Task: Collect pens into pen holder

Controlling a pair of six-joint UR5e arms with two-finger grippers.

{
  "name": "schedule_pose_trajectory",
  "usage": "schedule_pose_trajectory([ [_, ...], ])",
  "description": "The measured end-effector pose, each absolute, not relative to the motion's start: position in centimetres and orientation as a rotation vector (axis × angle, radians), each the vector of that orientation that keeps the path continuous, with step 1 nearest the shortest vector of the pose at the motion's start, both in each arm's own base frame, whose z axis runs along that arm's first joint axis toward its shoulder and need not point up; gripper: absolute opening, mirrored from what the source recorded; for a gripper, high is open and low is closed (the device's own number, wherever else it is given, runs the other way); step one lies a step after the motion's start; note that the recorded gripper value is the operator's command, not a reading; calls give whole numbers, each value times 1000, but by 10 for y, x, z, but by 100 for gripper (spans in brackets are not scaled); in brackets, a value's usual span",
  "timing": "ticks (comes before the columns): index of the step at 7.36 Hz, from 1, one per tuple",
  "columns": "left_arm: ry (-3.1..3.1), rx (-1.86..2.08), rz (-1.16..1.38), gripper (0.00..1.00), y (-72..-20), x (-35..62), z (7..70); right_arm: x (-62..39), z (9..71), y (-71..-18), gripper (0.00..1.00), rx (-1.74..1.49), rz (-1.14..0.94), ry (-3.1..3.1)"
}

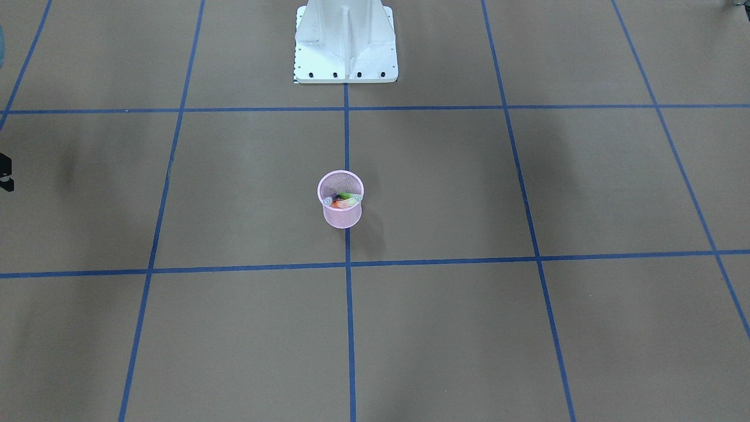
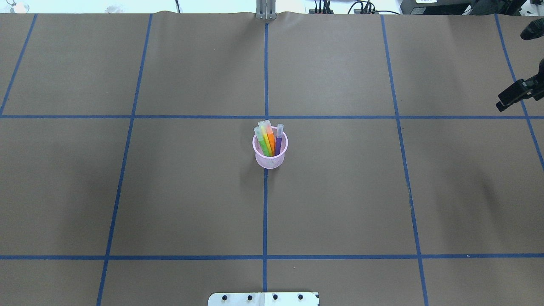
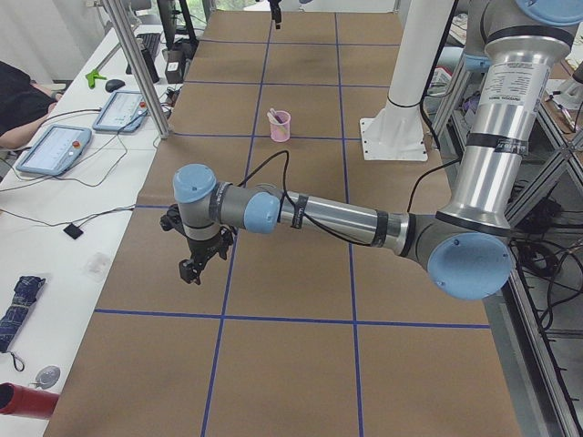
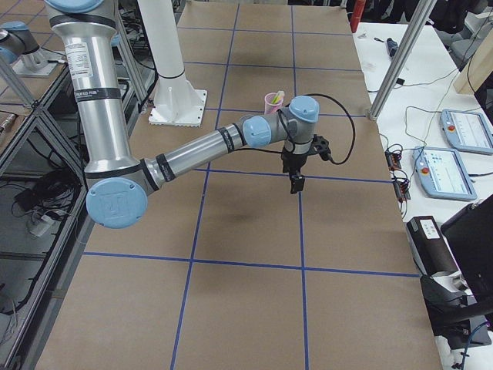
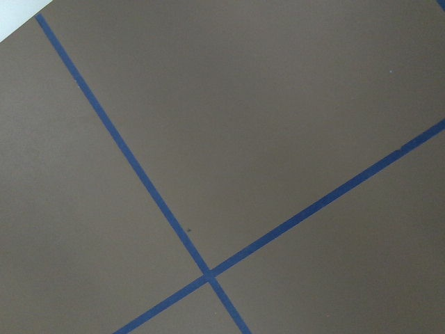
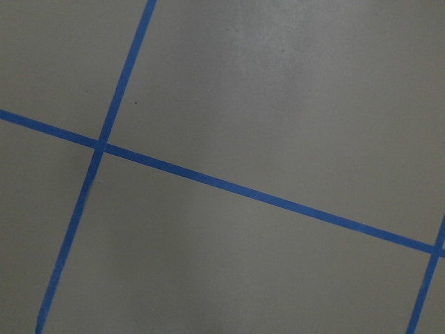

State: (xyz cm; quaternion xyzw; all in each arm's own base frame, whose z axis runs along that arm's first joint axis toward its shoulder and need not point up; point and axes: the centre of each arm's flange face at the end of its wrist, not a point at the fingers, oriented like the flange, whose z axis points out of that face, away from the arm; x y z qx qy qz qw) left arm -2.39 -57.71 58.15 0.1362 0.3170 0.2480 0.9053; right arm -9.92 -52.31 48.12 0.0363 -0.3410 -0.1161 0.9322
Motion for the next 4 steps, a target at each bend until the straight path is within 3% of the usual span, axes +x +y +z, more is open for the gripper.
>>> schedule_pose_trajectory([
  [2, 664, 190, 477, 100, -558, -28, 636, -67, 518, -515, 100, 21, -162, -697],
  [4, 675, 147, 372, 100, -549, -30, 639, -33, 542, -504, 100, 10, -135, -707],
])
